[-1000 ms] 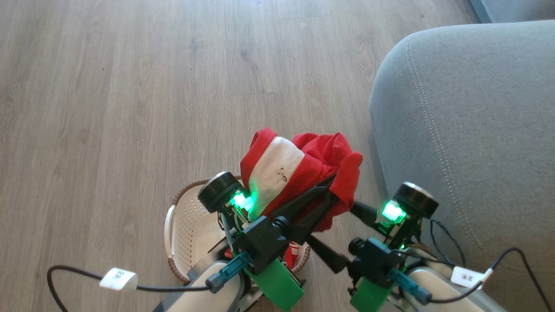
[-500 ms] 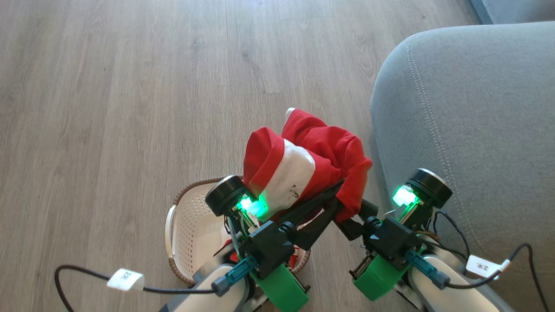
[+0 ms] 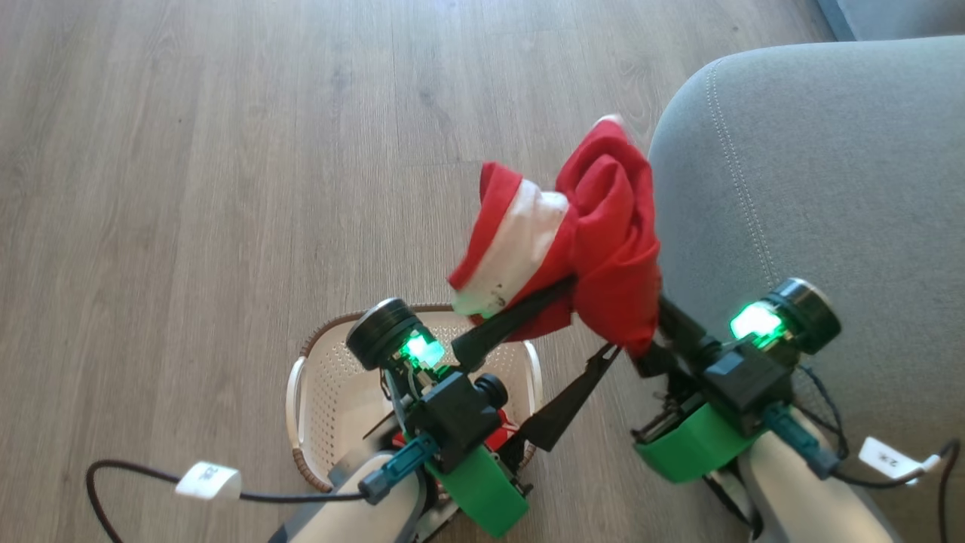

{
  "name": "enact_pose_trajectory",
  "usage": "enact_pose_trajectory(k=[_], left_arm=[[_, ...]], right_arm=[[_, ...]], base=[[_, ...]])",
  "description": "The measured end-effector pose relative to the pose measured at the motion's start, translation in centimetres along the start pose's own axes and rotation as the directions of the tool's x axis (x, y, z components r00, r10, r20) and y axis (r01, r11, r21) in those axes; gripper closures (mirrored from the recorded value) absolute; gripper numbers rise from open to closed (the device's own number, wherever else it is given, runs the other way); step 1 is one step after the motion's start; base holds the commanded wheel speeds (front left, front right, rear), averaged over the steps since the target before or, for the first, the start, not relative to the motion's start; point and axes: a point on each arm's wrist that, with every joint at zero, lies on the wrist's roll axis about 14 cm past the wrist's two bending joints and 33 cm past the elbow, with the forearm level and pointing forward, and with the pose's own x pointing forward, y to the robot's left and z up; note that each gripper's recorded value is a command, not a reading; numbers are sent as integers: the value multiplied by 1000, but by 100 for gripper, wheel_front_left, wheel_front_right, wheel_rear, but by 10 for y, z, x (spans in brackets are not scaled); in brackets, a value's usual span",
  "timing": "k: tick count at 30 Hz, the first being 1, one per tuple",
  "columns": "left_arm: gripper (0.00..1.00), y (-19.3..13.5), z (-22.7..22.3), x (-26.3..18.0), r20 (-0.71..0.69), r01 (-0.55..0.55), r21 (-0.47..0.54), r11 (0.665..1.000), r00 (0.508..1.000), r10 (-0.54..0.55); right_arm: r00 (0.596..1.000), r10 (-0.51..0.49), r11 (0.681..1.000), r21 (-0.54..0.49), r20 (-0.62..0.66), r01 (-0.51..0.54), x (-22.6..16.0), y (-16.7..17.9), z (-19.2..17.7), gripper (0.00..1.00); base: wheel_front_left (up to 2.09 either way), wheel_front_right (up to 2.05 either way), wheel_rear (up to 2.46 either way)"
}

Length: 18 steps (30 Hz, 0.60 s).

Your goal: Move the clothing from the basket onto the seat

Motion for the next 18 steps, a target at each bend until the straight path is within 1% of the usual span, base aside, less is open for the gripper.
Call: enact_pose_trajectory(k=[8,13,18], left_arm=[[0,9,-1,-2,-7,-27,13,1000,1000,27],[0,12,0,-3,-8,-39,27,999,999,39],[0,26,-9,-11,-38,-89,28,996,995,90]], right_arm=[[993,-109,994,2,45,109,0,-28,14,100],[980,-192,981,0,45,192,-10,-49,16,100],[963,-264,964,-31,60,266,-20,-74,23,100]], base=[[0,0,0],[0,0,0],[0,0,0]])
